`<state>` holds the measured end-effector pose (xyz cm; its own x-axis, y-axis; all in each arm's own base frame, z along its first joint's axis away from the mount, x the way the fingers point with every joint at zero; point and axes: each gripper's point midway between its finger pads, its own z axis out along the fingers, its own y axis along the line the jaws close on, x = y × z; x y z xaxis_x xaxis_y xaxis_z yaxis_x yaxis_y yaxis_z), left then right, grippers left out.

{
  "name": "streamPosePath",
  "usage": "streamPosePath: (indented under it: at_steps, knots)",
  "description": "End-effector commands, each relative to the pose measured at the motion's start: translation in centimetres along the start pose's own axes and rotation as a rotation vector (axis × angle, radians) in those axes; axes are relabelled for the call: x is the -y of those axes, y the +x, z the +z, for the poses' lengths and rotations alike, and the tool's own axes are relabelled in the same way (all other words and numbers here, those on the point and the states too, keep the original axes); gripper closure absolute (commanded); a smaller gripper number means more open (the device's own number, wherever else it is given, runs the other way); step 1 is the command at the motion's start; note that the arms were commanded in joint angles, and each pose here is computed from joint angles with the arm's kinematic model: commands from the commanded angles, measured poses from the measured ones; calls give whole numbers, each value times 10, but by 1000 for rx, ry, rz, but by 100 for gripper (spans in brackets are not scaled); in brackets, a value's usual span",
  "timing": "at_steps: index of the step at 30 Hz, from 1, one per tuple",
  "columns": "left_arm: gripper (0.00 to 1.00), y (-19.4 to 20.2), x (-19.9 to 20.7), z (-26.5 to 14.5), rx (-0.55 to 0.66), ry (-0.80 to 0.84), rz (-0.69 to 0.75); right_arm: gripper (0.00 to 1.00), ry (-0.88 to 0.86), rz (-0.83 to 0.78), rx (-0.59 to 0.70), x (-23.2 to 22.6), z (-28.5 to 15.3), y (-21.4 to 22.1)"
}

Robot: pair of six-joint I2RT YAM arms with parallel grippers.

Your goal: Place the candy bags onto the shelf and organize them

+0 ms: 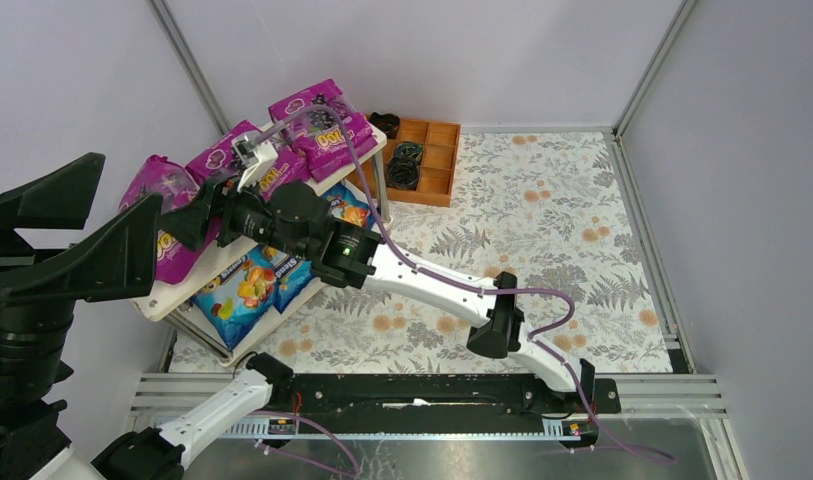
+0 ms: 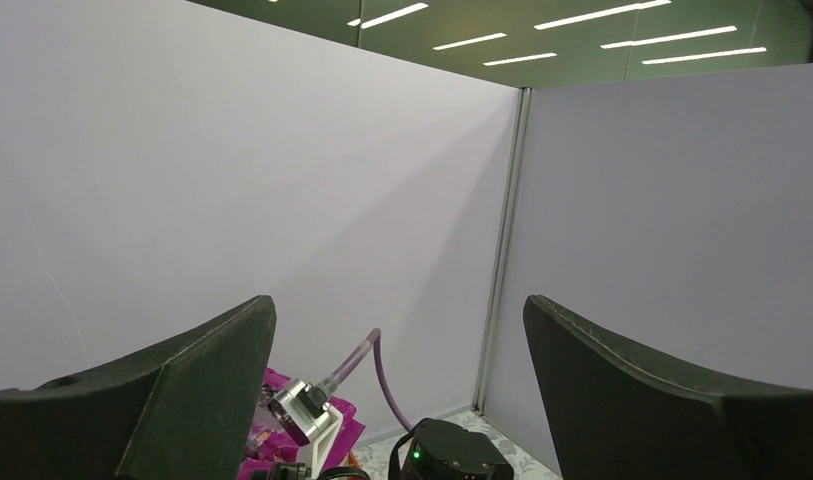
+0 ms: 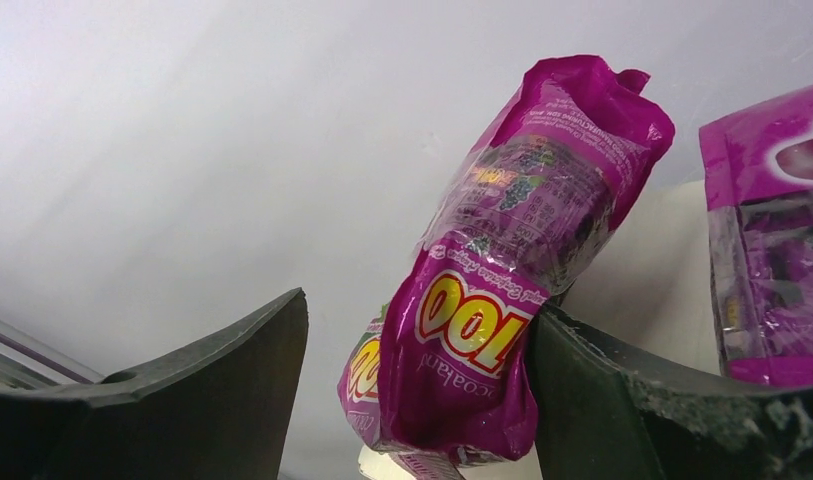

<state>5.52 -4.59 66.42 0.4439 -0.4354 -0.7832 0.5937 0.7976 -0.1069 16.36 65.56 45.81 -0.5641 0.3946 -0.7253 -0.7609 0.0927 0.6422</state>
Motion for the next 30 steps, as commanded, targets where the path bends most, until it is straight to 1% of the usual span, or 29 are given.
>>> streamPosePath:
  at_steps: [1, 5, 10, 15, 20, 22, 25, 28, 30]
  knots:
    - [1, 3, 3, 7, -2, 15, -5, 19, -131, -49, 223, -80, -31, -101]
    - [1, 1, 3, 7, 2, 16, -7, 16, -102, -67, 250, -77, -35, -113]
    - [1, 2, 4, 9, 0, 23, -13, 11, -82, -88, 291, -75, -44, -138]
    - [1, 6, 6, 11, -7, 31, -20, 6, -63, -94, 295, -65, -48, -153]
    - [1, 9, 6, 12, -14, 32, -26, 6, -30, -122, 257, -54, -47, -145]
    - [1, 11, 5, 12, -20, 30, -28, 9, -14, -141, 216, -48, -47, -135]
    - [1, 13, 6, 13, -24, 32, -33, 12, 9, -157, 173, -40, -46, -124]
    - [1, 15, 6, 13, -30, 34, -36, 12, 68, -193, 102, -29, -54, -114]
    - [1, 16, 5, 11, -30, 29, -40, 12, 140, -237, 58, -16, -68, -111]
